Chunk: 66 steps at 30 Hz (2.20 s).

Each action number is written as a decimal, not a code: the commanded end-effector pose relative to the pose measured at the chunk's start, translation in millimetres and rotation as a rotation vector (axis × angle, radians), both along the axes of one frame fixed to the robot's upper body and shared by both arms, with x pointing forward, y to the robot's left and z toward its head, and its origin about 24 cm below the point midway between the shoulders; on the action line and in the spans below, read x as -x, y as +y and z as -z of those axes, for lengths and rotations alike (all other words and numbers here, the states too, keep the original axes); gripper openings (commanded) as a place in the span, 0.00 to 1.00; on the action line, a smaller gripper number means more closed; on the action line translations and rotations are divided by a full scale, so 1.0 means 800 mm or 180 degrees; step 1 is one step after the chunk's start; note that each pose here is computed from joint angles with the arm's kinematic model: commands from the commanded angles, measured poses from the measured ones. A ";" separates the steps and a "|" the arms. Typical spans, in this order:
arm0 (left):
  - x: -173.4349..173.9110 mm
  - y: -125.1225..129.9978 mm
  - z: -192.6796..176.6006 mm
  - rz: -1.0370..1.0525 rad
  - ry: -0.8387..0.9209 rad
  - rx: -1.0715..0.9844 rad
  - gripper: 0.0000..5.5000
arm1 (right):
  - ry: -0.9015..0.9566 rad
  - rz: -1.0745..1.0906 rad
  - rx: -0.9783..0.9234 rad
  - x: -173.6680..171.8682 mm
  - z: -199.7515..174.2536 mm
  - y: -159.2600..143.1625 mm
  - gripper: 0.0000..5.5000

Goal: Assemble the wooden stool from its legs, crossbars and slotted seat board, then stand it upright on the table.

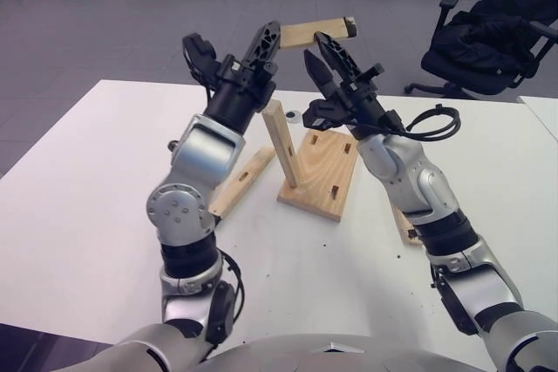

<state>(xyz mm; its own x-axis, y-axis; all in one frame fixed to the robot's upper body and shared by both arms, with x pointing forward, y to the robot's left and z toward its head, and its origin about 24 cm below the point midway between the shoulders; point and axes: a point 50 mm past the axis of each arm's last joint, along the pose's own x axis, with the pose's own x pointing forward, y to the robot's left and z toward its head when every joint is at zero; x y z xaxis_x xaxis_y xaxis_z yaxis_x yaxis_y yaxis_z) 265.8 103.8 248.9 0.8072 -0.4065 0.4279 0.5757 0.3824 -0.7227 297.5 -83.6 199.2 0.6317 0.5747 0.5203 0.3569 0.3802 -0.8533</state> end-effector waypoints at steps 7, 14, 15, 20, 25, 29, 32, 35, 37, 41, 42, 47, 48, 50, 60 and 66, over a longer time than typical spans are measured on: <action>0.008 0.037 -0.009 0.0406 -0.0920 -0.2021 0.07 | 0.0640 -0.0092 -0.1497 0.006 -0.033 -0.089 0.41; 0.018 0.009 -0.011 0.0832 -0.1347 -0.2260 0.07 | 0.1937 -0.0657 -0.1588 -0.009 -0.032 -0.048 0.41; 0.017 0.008 -0.011 0.0821 -0.1360 -0.2268 0.07 | 0.2080 -0.0699 -0.1529 -0.006 -0.025 -0.043 0.41; 0.012 0.005 -0.016 0.0670 -0.1415 -0.2158 0.07 | 0.2576 -0.0779 -0.1450 0.010 0.006 -0.029 0.41; 0.013 -0.003 -0.018 0.0712 -0.1466 -0.2044 0.07 | 0.2948 -0.1033 -0.1514 0.020 0.017 -0.018 0.41; 0.012 -0.007 -0.017 0.0739 -0.1479 -0.2048 0.07 | 0.3089 -0.1236 -0.1495 0.027 0.018 -0.013 0.41; 0.012 -0.009 -0.012 0.0754 -0.1460 -0.2065 0.07 | 0.2995 -0.1206 -0.1613 0.027 0.014 -0.016 0.41; 0.010 0.015 -0.027 0.0576 -0.1497 -0.2091 0.07 | 0.2631 -0.0590 -0.2028 0.002 0.006 -0.061 0.41; 0.008 0.052 -0.053 0.0262 -0.1541 -0.2079 0.07 | 0.2456 -0.0133 -0.2236 -0.008 0.012 -0.099 0.41; 0.012 0.138 -0.071 -0.0217 -0.1270 -0.2063 0.07 | 0.2535 0.0439 -0.2454 -0.007 0.059 -0.144 0.41; 0.013 0.155 -0.065 -0.0283 -0.1145 -0.2071 0.07 | 0.2591 0.0496 -0.2495 -0.003 0.071 -0.147 0.41; 0.003 0.174 0.020 -0.0359 -0.0593 -0.2154 0.07 | 0.2745 0.0607 -0.2620 0.008 0.113 -0.146 0.41; -0.003 0.169 0.040 -0.0334 -0.0536 -0.1979 0.07 | 0.2773 0.0618 -0.2661 0.009 0.119 -0.146 0.41; -0.024 0.154 0.082 -0.0251 -0.0345 -0.1760 0.07 | 0.2832 0.0636 -0.2705 0.011 0.131 -0.146 0.41; -0.046 0.135 0.176 -0.0185 -0.0060 -0.2110 0.07 | 0.2904 0.0532 -0.2750 0.010 0.146 -0.140 0.41; -0.048 0.142 0.196 -0.0295 -0.0023 -0.2323 0.07 | 0.2933 0.0504 -0.2740 0.012 0.150 -0.137 0.41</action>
<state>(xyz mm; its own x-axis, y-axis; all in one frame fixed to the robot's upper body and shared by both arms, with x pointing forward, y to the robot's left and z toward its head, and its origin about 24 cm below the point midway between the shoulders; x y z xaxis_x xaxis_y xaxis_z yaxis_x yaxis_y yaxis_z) 301.8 217.6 95.4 0.8488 -0.5196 0.0980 0.5240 0.8018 -0.2873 289.3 -193.2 83.3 0.9876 0.1535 0.0335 -0.1360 0.9419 -0.3071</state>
